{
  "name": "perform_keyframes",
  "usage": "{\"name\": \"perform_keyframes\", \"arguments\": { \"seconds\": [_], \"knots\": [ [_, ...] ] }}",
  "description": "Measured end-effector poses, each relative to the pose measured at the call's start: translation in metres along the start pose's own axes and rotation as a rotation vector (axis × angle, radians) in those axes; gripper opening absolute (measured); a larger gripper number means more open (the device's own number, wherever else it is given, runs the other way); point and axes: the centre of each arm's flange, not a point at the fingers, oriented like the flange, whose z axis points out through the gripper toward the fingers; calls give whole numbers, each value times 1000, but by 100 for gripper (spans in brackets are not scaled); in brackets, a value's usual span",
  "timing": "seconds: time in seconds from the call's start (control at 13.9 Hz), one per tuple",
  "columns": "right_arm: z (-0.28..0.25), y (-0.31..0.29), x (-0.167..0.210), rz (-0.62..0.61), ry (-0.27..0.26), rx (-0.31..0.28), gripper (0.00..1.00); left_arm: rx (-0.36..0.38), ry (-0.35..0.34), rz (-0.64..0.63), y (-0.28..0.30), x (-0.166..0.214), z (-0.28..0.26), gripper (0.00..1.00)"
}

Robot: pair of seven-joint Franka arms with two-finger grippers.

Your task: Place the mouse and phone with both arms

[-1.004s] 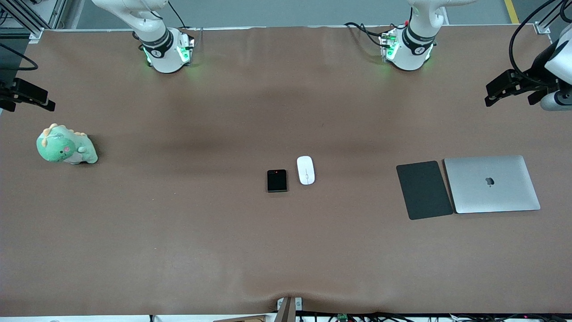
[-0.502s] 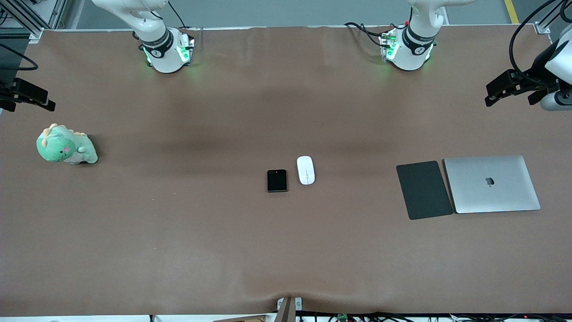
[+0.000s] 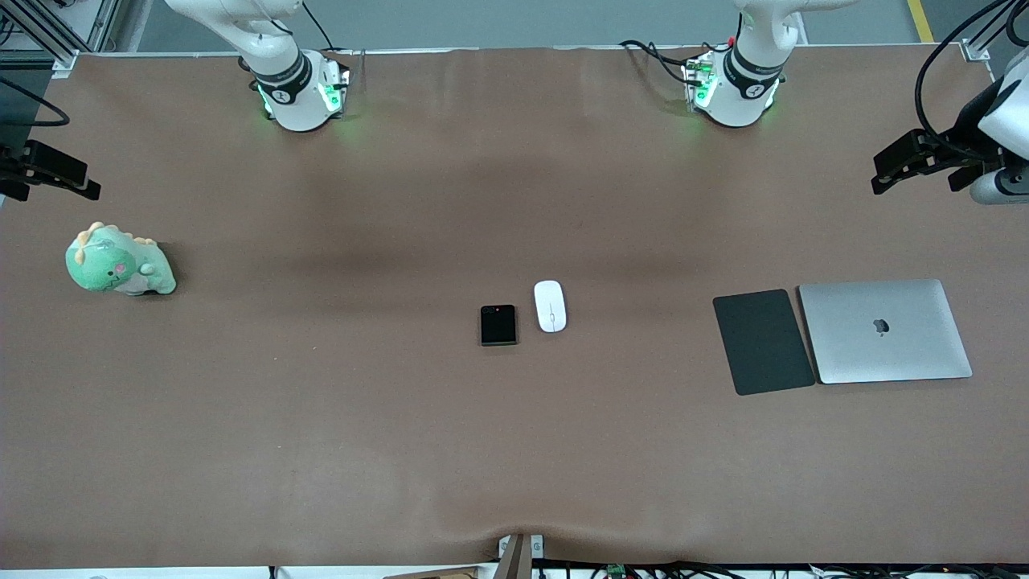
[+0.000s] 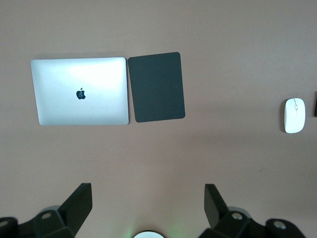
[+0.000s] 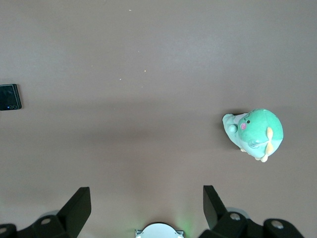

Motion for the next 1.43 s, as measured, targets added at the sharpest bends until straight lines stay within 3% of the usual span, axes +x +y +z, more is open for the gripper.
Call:
{"name": "perform_keyframes", "arguments": {
  "seconds": [0.86,1.43],
  "knots": [
    [0,-1,0,-1,0,1,100,1,-13,-4,6,2,6,100],
    [0,-4,0,-7,0,1,100,-14,-27,-50,72,33,58,100]
  ]
}}
